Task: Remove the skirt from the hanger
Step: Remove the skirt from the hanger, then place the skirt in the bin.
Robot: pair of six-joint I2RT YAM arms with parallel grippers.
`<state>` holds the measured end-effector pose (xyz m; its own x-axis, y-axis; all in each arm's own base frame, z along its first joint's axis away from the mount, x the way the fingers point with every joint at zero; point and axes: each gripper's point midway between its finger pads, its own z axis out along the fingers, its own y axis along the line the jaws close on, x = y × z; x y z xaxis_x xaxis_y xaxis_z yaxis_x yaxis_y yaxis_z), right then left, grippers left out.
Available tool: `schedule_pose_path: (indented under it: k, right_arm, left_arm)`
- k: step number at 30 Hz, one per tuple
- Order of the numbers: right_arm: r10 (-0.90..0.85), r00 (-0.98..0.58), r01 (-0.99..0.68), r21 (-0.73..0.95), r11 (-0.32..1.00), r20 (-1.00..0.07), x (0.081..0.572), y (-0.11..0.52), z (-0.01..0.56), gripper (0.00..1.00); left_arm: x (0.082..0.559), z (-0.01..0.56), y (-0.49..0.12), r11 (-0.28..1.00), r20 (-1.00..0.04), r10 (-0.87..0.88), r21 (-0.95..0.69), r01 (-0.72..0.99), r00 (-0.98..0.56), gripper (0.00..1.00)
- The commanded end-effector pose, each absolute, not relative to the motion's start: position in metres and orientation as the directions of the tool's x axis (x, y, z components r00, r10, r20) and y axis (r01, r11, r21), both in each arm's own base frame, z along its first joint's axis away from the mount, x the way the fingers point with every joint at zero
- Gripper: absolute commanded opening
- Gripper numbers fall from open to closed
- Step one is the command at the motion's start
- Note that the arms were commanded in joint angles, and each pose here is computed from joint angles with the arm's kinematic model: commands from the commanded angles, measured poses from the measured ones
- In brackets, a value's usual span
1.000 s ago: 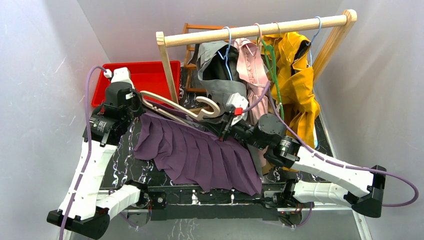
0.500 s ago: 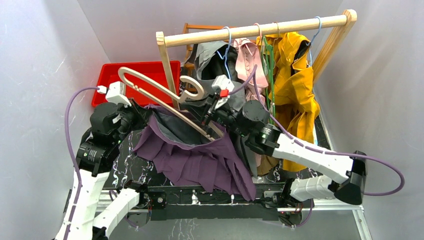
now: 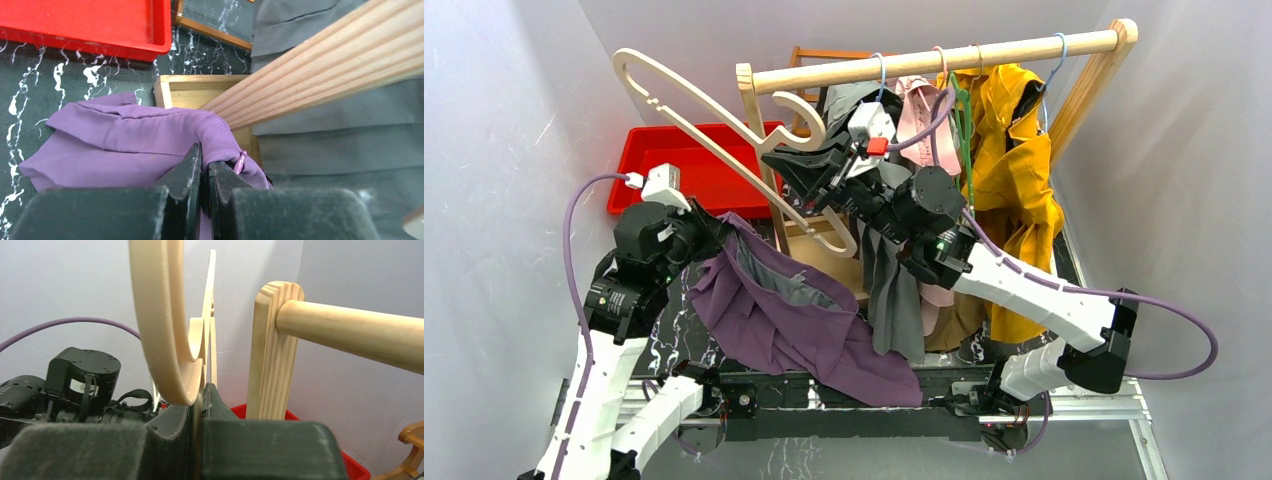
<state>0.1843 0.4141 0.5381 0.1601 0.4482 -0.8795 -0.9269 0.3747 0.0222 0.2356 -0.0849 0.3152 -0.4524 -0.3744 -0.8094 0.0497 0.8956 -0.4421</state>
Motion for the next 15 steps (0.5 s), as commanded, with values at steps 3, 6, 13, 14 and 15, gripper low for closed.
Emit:
schedule_pose_path:
  k: [3, 6, 13, 14, 15]
  right_arm:
    - [0.519, 0.220, -0.914, 0.011, 0.406, -0.826, 0.165, 0.361, 0.577, 0.00]
    - [0.505, 0.219, -0.902, 0.025, 0.432, -0.835, 0.163, 0.344, 0.570, 0.00]
    - [0.481, 0.210, -0.909, 0.012, 0.417, -0.851, 0.153, 0.331, 0.569, 0.00]
    - [0.478, 0.208, -0.913, 0.006, 0.409, -0.854, 0.151, 0.330, 0.569, 0.00]
    - [0.478, 0.206, -0.916, 0.002, 0.400, -0.854, 0.148, 0.327, 0.571, 0.00]
  left_arm:
    - [0.249, 0.349, -0.054, 0.918, -0.854, -0.392, -0.389, -0.081, -0.342, 0.00]
    - [0.254, 0.362, -0.025, 0.925, -0.886, -0.367, -0.314, -0.214, -0.283, 0.00]
    - [0.274, 0.393, -0.004, 0.899, -0.916, -0.364, -0.297, -0.322, -0.168, 0.00]
    - [0.277, 0.397, -0.003, 0.899, -0.920, -0.358, -0.293, -0.327, -0.159, 0.00]
    - [0.281, 0.404, -0.002, 0.898, -0.924, -0.353, -0.290, -0.330, -0.147, 0.00]
